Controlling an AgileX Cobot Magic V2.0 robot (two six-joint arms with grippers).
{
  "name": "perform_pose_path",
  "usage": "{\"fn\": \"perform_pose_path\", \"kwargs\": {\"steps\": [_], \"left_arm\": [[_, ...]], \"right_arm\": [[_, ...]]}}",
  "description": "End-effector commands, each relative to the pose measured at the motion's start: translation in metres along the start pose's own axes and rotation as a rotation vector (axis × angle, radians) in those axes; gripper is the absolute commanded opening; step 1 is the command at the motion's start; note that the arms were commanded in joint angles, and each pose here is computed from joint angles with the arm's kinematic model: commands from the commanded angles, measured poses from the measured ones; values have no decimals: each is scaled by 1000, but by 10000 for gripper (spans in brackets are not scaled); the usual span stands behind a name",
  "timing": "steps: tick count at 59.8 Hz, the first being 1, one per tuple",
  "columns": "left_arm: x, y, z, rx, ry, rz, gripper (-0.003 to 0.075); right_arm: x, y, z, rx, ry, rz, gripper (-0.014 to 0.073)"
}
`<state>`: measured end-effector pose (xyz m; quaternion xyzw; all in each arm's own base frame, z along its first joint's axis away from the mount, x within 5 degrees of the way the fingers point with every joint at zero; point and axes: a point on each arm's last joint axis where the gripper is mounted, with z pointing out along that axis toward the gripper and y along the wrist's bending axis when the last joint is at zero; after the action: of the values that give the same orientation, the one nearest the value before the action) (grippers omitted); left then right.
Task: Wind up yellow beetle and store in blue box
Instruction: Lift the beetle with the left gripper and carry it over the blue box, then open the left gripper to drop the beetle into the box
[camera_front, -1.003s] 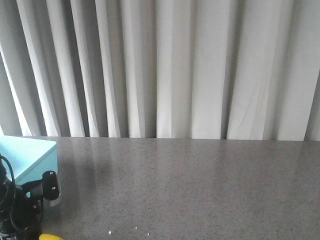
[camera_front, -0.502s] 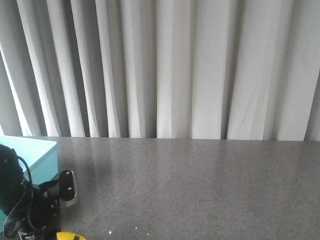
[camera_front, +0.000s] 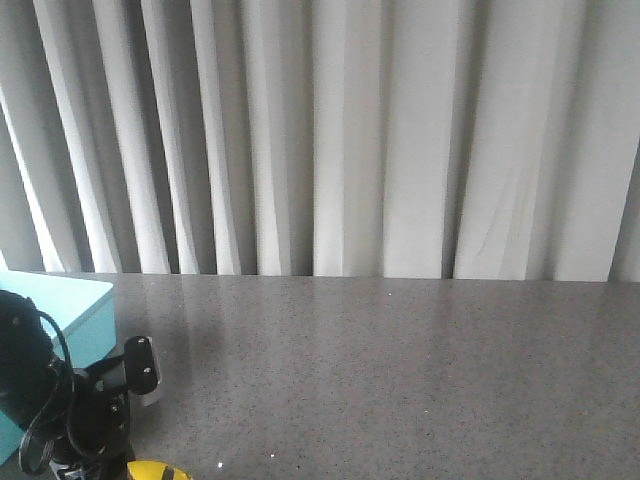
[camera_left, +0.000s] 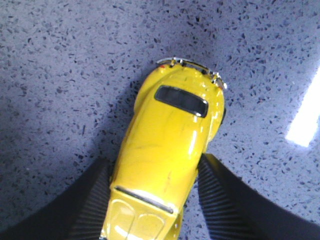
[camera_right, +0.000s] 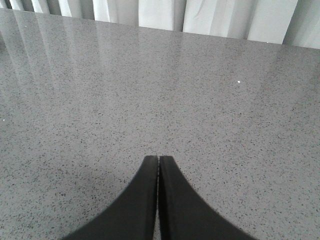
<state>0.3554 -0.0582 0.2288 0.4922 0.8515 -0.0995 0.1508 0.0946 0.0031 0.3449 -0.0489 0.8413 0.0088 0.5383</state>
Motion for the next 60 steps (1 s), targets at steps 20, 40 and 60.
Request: {"fn": "perform_pose_path", "kwargs": {"steps": [20,40,60], "left_arm": [[-31,-20,-116,-309,-259,-60,-7],[-4,12,-201,-767,-343,-316,-7],[57,84,-184,-868,-370,-665,-7]], "right_arm": [[-13,-2,-4,21,-80,5,-1],[-13,-2,-4,21,-80,5,-1],[-13,-2,-4,21,-81,5,-1]]}}
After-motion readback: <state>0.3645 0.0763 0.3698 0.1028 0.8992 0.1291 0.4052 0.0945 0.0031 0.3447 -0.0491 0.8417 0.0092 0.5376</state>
